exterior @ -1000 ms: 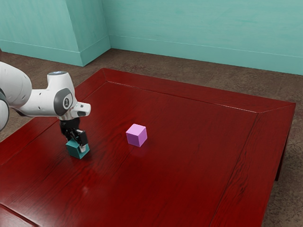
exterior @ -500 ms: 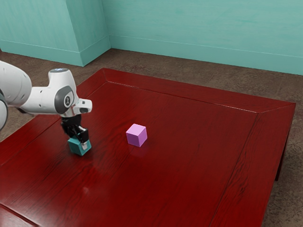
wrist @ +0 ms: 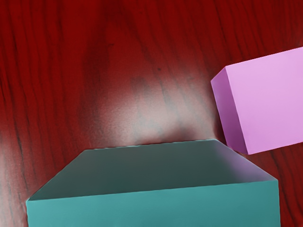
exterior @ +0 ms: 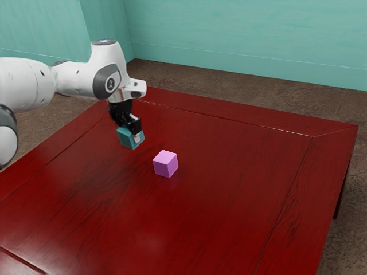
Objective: Pick up the blue block with one arm, and put the blue block on the pink block with one arm
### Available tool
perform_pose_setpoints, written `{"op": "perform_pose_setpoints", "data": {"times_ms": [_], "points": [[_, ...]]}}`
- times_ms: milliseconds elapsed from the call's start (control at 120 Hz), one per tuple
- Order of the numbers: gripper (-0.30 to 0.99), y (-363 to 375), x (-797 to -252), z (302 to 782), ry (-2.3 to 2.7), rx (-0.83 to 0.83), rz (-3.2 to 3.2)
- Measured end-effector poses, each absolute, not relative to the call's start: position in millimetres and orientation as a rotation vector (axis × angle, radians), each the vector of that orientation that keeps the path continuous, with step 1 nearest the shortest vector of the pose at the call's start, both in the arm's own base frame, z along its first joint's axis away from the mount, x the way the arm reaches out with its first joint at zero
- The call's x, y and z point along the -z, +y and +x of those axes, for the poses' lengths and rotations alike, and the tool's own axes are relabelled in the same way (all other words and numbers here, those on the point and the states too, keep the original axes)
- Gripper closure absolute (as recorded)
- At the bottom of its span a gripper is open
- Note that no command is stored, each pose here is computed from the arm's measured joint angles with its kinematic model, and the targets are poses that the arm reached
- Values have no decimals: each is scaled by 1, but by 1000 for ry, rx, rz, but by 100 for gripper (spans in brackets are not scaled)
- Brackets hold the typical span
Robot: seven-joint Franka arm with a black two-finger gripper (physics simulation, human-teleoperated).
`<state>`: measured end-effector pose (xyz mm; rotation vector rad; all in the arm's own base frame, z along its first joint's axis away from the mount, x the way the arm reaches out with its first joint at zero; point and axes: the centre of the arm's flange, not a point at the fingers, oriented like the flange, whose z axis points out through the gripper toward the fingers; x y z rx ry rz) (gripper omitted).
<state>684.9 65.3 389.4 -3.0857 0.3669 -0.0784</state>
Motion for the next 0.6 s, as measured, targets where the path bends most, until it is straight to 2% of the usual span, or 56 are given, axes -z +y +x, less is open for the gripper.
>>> {"op": "perform_pose_setpoints", "data": {"times_ms": [600], "points": [[36, 6, -353, 731, 75, -28, -3124]]}}
